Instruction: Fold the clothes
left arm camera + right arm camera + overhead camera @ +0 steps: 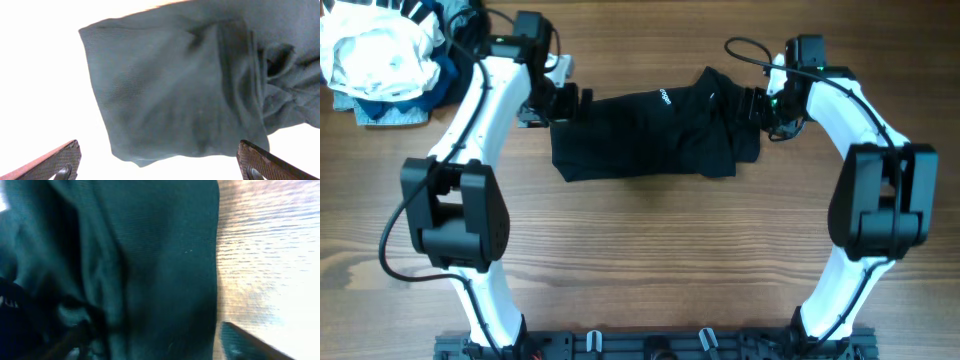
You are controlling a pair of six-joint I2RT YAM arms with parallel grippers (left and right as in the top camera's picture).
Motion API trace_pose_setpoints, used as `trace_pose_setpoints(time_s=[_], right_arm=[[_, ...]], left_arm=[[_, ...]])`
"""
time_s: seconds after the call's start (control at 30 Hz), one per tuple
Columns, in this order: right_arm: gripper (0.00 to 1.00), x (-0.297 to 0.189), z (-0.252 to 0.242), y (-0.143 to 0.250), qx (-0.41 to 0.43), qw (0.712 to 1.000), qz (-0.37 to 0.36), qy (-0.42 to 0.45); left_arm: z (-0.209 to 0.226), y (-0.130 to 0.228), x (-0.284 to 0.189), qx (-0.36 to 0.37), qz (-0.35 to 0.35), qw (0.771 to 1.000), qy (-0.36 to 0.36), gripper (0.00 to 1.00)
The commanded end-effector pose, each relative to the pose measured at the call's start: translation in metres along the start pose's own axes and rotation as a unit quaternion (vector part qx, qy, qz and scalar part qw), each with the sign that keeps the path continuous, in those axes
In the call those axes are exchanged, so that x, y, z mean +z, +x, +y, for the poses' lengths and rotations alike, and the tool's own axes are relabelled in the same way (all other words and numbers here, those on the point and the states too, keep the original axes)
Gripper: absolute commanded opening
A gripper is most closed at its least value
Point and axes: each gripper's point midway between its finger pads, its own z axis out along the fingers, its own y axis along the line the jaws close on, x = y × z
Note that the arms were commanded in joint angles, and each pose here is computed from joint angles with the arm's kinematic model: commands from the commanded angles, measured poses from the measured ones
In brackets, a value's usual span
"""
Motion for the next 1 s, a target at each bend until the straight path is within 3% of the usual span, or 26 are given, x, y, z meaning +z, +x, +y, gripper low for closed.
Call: trace_pose_setpoints(time_s=[0.0,0.13,0.3,0.37,0.53,0.6,0.87,0.97], right_arm=[[0.94,0.008,-0.004,-0.001,0.026,0.998,0.014,-0.059],[0.97,0.005,0.001,-0.003,0.024,0.992,0.017,-0.123],[0.93,0.005,0.026,0.006,0.018,0.978,0.042,-0.206],[0.84,0.008,0.037,0.016,0.018,0.972,0.063,-0.225],[0.41,0.014,0.026,0.016,0.062,0.978,0.069,-0.184],[0.31,0.013,0.015,0.010,0.075,0.980,0.058,-0.173],[0.19,-0.028,-0.038,-0.021,0.081,0.981,-0.009,-0.174],[0.19,-0.056,-0.053,-0.028,0.058,0.983,-0.036,-0.169]], left_arm=[[0.008,-0.004,-0.002,-0.014,-0.005,1.000,-0.002,1.00],[0.009,-0.005,-0.002,-0.014,-0.006,1.000,-0.002,1.00],[0.009,-0.008,-0.002,-0.013,-0.012,1.000,-0.002,1.00],[0.009,-0.009,-0.002,-0.012,-0.014,1.000,-0.002,1.00],[0.009,-0.009,-0.002,-0.013,-0.014,1.000,-0.001,1.00],[0.008,-0.009,-0.002,-0.012,-0.014,1.000,-0.001,1.00],[0.009,-0.009,-0.002,-0.012,-0.014,1.000,-0.001,1.00],[0.009,-0.009,-0.002,-0.012,-0.014,1.000,-0.001,1.00]])
